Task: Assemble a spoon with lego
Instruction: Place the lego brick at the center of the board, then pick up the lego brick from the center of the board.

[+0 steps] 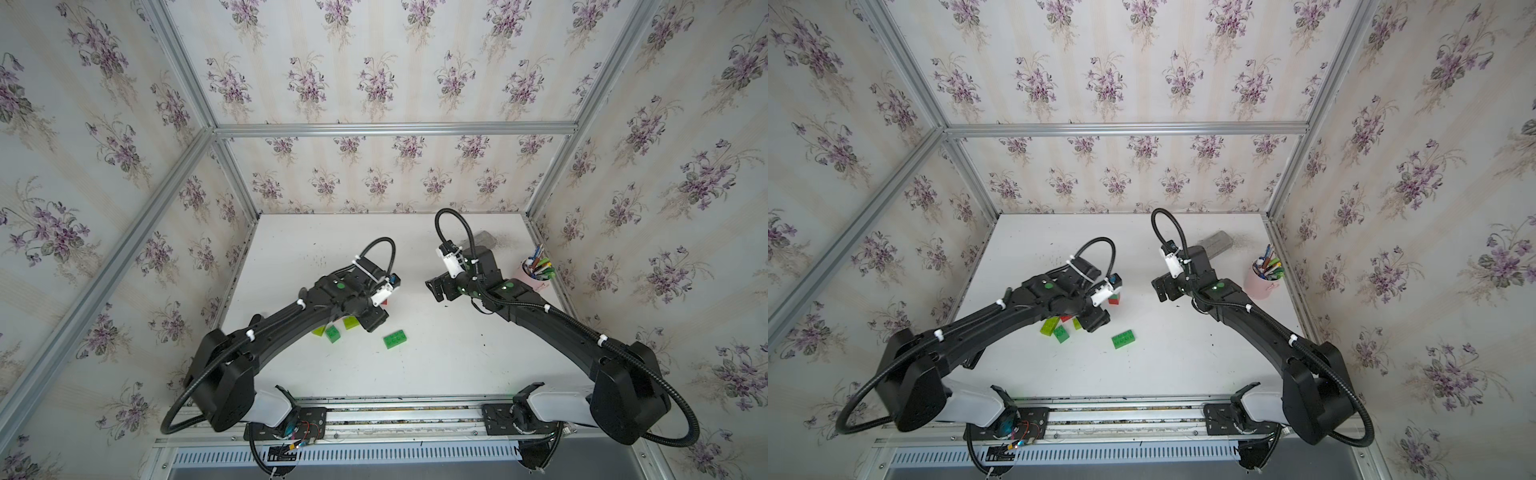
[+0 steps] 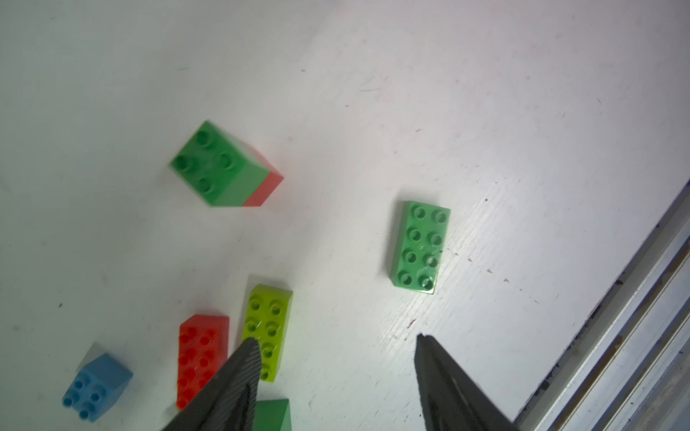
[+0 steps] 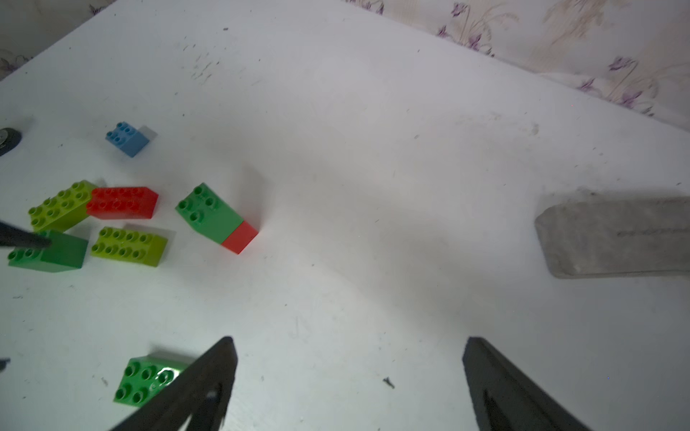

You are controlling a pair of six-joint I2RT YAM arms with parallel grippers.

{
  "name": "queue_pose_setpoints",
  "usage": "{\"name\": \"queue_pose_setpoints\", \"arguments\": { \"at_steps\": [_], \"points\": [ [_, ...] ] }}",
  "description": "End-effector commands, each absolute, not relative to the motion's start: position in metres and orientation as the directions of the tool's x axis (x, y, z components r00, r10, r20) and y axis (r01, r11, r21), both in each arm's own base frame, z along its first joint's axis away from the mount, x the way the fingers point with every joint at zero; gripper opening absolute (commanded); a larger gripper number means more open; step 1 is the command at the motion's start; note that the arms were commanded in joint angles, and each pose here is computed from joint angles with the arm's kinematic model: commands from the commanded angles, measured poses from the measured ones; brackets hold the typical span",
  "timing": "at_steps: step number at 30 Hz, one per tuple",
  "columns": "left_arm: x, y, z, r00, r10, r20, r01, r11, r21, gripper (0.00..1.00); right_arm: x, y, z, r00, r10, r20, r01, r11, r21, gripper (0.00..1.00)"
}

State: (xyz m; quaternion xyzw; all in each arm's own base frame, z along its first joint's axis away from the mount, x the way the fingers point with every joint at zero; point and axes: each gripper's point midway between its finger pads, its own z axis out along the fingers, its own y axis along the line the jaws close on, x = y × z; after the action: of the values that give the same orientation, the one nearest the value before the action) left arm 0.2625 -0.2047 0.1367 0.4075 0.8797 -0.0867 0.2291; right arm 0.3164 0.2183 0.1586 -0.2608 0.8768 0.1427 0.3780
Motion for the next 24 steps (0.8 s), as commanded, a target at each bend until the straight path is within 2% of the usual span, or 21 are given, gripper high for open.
{"name": "queue_pose_setpoints", "arguments": {
  "at_steps": [1,7,12,17,24],
  "points": [
    [0.265,-0.181,0.147,-0.613,0.575,-0.542,0.696,0.718,-0.025,0.71,0.281,0.234,0.131,-0.715,-0.291,-0.635,-0.479,0.867,0.141,0.97],
    [0.263,-0.123,0.151,-0.690,0.435,-0.578,0.549,0.836,-0.026,0.74,0.220,0.306,0.089,-0.807,-0.358,-0.469,-0.507,0.828,0.241,0.99],
    [0.252,-0.108,0.148,-0.704,0.414,-0.578,0.520,0.854,-0.022,0.75,0.197,0.322,0.061,-0.845,-0.391,-0.365,-0.490,0.840,0.233,1.00],
    [0.245,-0.106,0.146,-0.702,0.407,-0.585,0.516,0.856,-0.024,0.77,0.192,0.324,0.046,-0.836,-0.445,-0.323,-0.514,0.841,0.172,0.99],
    [0.241,-0.105,0.144,-0.702,0.400,-0.589,0.514,0.857,-0.029,0.78,0.195,0.327,0.038,-0.831,-0.457,-0.318,-0.517,0.845,0.136,0.97]
  ]
}}
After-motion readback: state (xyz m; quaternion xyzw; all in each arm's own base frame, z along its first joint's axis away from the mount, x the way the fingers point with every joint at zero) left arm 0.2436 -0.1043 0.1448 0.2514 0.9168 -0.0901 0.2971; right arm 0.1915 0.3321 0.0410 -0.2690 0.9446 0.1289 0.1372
